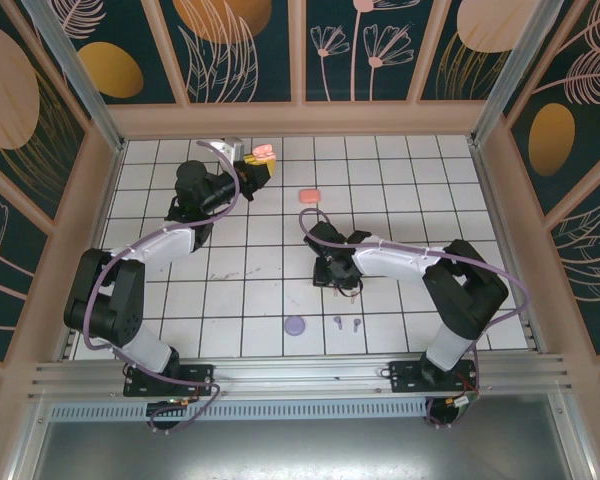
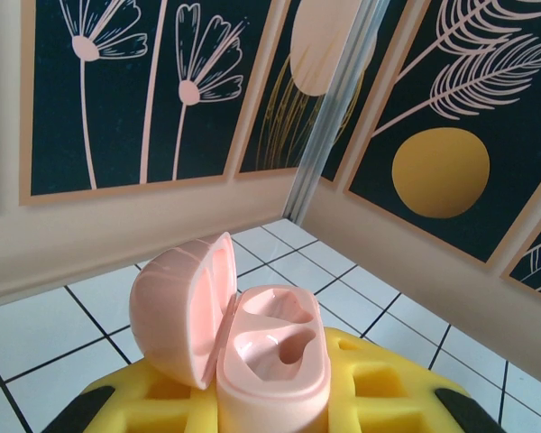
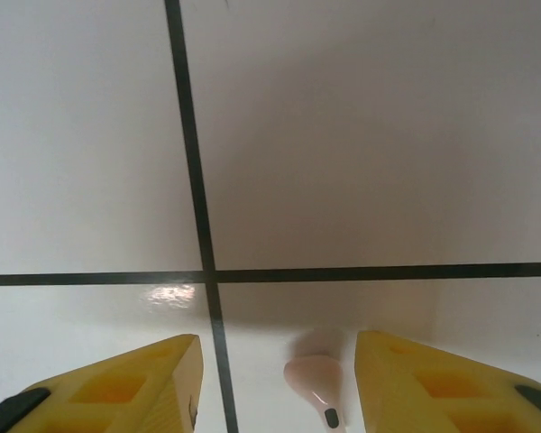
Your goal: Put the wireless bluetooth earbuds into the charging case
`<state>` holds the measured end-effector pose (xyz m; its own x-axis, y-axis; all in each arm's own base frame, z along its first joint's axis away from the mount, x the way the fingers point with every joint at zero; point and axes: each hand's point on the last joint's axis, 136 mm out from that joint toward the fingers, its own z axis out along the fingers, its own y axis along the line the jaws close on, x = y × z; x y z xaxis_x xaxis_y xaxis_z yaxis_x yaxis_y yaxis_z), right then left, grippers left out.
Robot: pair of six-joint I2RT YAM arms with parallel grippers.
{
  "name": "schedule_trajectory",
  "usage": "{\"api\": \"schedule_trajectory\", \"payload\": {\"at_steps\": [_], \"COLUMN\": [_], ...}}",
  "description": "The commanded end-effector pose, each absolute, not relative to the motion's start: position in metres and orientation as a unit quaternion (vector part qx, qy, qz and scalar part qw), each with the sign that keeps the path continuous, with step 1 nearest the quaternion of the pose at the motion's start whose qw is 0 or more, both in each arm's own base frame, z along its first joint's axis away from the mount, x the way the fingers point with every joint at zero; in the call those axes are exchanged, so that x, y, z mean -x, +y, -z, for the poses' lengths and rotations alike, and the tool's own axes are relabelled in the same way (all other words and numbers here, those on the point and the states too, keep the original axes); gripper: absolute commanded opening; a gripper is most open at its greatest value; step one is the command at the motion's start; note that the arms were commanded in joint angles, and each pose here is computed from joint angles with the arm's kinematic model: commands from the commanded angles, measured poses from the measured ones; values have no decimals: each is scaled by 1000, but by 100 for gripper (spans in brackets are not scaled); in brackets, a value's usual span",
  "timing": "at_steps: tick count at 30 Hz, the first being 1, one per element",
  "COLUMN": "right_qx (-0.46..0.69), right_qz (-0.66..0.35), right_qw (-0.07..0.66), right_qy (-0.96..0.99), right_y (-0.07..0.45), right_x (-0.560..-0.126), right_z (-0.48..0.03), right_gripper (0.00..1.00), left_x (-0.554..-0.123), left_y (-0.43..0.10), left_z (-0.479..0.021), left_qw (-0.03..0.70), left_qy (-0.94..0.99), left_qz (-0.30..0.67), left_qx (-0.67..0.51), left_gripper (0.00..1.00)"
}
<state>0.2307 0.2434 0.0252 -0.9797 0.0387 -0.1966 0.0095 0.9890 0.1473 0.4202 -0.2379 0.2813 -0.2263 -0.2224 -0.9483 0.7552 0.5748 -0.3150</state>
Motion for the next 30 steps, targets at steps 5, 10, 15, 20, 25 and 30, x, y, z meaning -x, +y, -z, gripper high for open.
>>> {"api": "schedule_trajectory", "payload": {"at_steps": [5,10,15,20,25,30], "right_qx": [-13,-11,-7,-6,-6,-6], "right_qz": [-44,-47,-44,-40,-33,-33], "right_qw": [91,90,85,81,78,77], "right_qy": [995,995,995,996,996,996], "right_y": [234,235,234,232,228,229], "right_x": [-224,-222,-218,-215,-213,-213], "right_z": [-18,-17,-15,-12,-7,-4], "right_gripper": [46,44,42,42,41,40], "left_x": [-419,-419,-420,-420,-420,-420], "left_y": [-238,-238,-238,-238,-238,-238], "left_z": [-289,-289,-287,-287,-287,-286], "left_qw": [600,599,598,598,599,598], "left_qy": [652,652,654,654,654,654], "left_qz": [419,418,418,417,417,417], "left_qx": [-201,-202,-200,-200,-200,-200], "left_gripper": [0,0,0,0,0,0]}}
